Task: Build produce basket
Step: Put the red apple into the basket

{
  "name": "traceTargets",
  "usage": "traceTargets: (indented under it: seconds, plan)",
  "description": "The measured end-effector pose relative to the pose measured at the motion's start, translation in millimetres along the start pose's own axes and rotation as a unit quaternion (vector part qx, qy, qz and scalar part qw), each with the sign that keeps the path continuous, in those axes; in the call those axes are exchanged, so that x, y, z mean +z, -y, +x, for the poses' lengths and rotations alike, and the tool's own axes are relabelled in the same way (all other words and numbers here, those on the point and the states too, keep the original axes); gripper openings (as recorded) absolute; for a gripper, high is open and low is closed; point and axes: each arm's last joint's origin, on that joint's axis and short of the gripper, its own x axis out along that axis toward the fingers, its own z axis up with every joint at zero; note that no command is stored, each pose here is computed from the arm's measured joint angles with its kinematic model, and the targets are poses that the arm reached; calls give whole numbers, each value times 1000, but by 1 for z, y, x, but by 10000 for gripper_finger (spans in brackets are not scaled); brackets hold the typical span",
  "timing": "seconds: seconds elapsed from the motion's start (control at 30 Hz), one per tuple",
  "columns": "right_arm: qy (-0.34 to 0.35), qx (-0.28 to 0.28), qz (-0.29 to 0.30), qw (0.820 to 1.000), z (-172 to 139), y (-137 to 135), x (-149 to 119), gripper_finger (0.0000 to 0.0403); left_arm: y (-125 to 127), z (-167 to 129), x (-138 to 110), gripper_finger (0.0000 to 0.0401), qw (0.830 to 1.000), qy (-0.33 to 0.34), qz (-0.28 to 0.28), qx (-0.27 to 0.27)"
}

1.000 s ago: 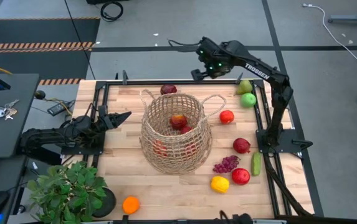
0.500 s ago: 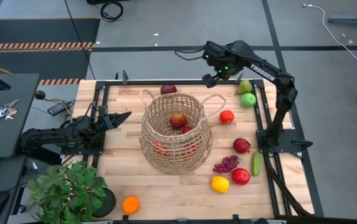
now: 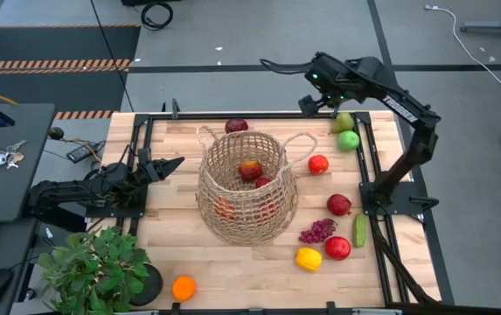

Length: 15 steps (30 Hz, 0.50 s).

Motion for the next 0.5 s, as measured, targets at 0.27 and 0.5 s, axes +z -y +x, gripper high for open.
traceTargets:
  seconds: [0.27,0.5]
  plan:
    - [-45,-8,9,999,16,11,-43,391,0,0,0,89,1000,0,0,0]
    - [-56,45,76,994,54,21,-99,391,0,0,0,89,1000,0,0,0]
